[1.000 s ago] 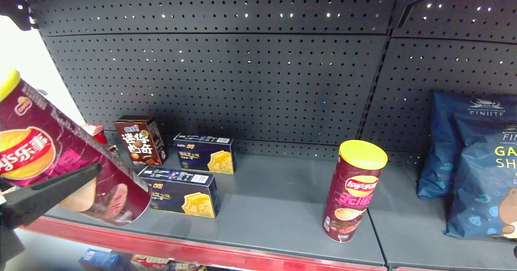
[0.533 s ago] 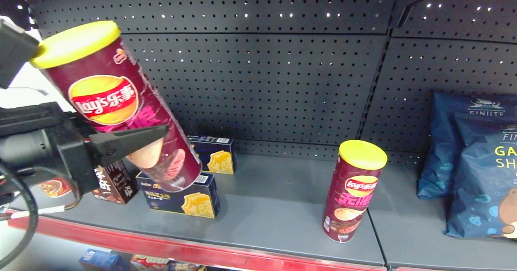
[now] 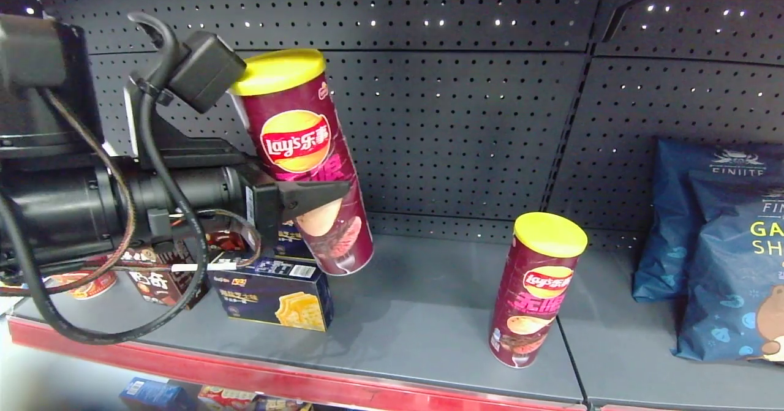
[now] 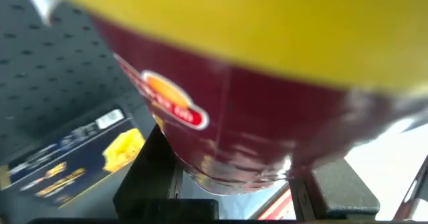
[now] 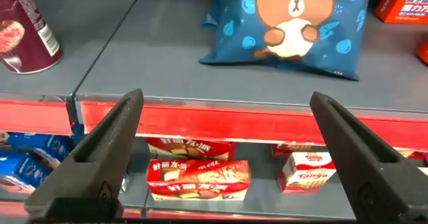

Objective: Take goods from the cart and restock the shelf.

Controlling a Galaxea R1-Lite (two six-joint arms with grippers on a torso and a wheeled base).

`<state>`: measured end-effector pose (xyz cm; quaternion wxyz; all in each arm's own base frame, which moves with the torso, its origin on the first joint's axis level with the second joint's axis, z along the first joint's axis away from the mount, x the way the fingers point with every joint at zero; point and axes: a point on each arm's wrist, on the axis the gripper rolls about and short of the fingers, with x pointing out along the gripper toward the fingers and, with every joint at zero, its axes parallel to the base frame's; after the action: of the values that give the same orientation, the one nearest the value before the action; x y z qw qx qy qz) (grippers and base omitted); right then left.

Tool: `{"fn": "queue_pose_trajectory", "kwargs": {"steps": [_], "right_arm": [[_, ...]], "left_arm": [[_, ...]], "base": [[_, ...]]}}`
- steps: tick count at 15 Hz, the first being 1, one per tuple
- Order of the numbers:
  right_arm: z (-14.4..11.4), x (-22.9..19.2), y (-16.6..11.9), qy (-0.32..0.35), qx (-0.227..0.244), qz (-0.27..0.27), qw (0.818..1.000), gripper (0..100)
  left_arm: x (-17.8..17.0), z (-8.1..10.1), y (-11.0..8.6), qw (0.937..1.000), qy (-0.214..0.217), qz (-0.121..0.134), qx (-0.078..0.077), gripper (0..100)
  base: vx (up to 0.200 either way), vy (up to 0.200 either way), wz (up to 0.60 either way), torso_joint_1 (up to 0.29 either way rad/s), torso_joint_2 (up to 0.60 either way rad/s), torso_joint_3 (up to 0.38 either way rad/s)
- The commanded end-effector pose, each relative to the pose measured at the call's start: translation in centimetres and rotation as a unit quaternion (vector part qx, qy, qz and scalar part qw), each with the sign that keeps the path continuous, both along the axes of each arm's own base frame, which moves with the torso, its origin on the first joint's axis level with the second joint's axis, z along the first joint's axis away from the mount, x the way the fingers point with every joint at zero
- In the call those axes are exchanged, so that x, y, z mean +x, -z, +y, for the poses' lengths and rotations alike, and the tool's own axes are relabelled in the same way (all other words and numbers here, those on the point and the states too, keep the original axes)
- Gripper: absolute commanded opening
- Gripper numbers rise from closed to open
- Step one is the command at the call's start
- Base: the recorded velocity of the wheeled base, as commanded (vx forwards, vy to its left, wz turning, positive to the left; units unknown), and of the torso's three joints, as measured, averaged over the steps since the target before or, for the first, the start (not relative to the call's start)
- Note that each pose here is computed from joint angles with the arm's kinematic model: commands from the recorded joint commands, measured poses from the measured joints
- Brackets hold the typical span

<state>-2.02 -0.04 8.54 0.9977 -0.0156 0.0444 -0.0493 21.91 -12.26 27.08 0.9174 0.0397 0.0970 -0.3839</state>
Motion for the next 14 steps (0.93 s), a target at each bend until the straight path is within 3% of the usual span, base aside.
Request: {"fn": "queue_pose_trajectory", "kwargs": {"steps": [1, 3, 6, 8, 14], "right_arm": [[0.0, 0.0, 0.0, -0.001, 0.0, 0.001, 1.0, 100], [0.0, 0.0, 0.0, -0.001, 0.0, 0.001, 1.0, 100], [0.0, 0.0, 0.0, -0.005, -0.002, 0.0, 1.0, 100], [-0.1, -0.7, 0.2, -0.03, 0.0, -0.04, 0.999, 100], [-0.1, -0.7, 0.2, -0.029, 0.006, -0.039, 0.999, 100]], "left_arm": [[0.9, -0.9, 1.0, 0.9998, 0.007, 0.017, 0.009, 0], [1.0, -1.1, 1.1, 0.9997, 0.01, 0.02, 0.011, 0], [1.0, -1.3, 1.2, 0.9996, 0.014, 0.021, 0.011, 0], [1.2, -1.5, 1.3, 0.9996, 0.014, 0.023, 0.013, 0], [2.7, -2.3, 2.2, 0.9997, 0.015, 0.016, 0.01, 0]], "base": [[0.0, 0.0, -0.6, -0.002, 0.0, 0.002], [0.0, 0.0, -0.6, -0.007, 0.0, 0.005], [0.0, 0.0, 0.0, 0.0, 0.0, 0.0], [0.0, 0.0, 0.0, 0.0, 0.0, 0.0], [0.0, 0.0, 0.0, 0.0, 0.0, 0.0]]}}
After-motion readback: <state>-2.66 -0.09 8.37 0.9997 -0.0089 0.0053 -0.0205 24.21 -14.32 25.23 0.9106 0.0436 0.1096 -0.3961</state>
